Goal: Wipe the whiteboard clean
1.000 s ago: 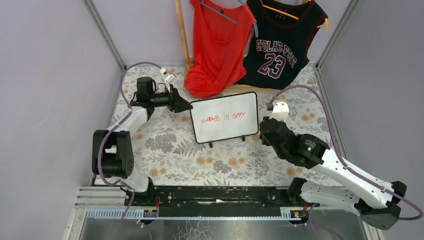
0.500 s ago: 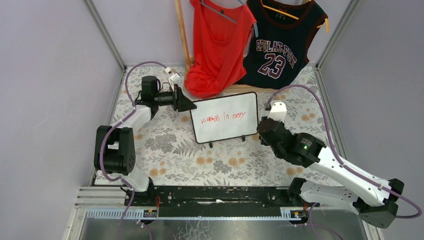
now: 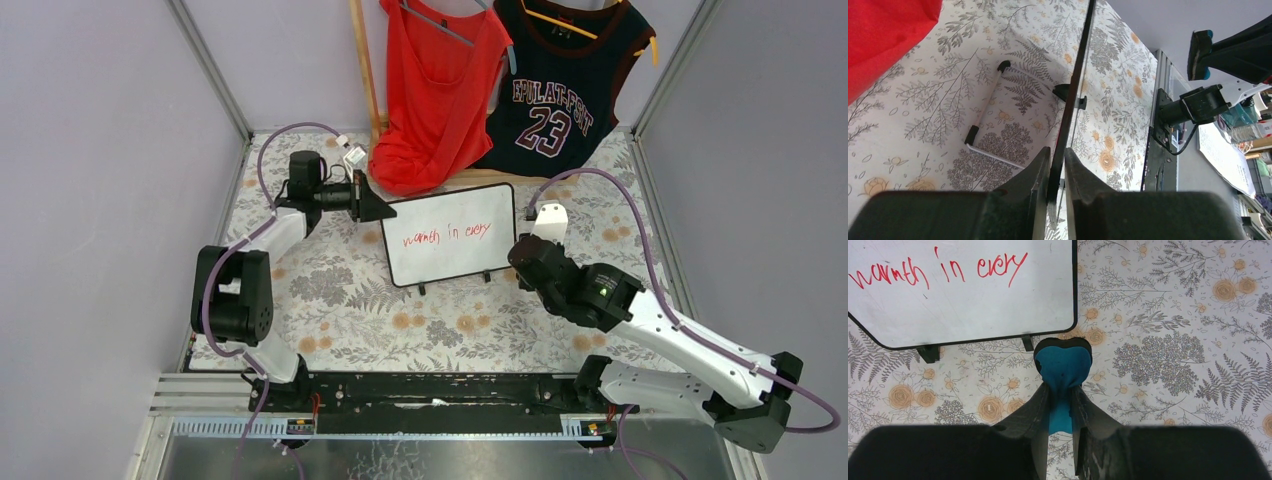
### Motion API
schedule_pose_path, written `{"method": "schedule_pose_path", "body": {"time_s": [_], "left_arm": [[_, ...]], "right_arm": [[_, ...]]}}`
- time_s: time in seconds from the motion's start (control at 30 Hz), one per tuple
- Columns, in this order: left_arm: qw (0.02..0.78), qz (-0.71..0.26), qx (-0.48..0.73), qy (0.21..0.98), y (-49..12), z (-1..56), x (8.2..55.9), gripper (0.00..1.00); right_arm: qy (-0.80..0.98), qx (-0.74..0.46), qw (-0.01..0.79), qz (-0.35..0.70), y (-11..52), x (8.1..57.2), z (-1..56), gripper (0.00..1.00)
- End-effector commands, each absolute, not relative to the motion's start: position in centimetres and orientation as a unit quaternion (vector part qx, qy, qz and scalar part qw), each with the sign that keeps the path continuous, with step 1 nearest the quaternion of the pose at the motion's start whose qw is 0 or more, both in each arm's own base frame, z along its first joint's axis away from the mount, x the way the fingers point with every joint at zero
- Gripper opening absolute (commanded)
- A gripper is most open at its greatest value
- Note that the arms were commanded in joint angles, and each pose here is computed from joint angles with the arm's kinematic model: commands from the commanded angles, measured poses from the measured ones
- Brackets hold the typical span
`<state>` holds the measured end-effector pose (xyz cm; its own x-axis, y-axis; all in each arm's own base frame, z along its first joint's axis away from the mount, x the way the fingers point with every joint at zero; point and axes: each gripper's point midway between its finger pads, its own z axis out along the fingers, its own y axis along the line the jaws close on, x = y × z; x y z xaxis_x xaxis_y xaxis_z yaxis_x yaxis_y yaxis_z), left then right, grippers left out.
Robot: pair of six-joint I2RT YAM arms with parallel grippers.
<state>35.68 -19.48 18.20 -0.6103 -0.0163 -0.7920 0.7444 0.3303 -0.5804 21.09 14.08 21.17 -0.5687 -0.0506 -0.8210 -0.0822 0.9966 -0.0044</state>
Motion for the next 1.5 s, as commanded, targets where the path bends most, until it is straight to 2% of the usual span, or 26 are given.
{"method": "schedule_pose_path", "body": {"time_s": [0.0,0.2,0.53,0.9,1.13,1.47], "left_arm": [[0.379,-0.521,0.271,0.716,-19.9,19.2,36.5,0.1],[0.378,-0.516,0.27,0.72,-19.8,18.8,36.6,0.0],[0.362,-0.501,0.282,0.733,-19.4,16.9,36.1,0.0],[0.359,-0.489,0.292,0.74,-19.2,15.7,36.0,0.0],[0.354,-0.488,0.291,0.743,-19.1,15.3,36.2,0.0],[0.351,-0.484,0.292,0.746,-19.1,15.3,36.3,0.0]], "right_arm": [[0.876,-0.019,0.481,0.024,14.3,21.8,22.4,0.0],[0.875,-0.024,0.483,0.016,14.4,22.1,21.8,0.0],[0.872,-0.043,0.488,-0.001,15.0,23.7,20.6,0.0],[0.829,-0.014,0.558,0.032,14.0,28.4,20.0,0.0],[0.831,-0.041,0.551,0.058,16.5,31.5,17.9,0.0],[0.831,-0.048,0.55,0.067,18.4,35.9,18.1,0.0]]}}
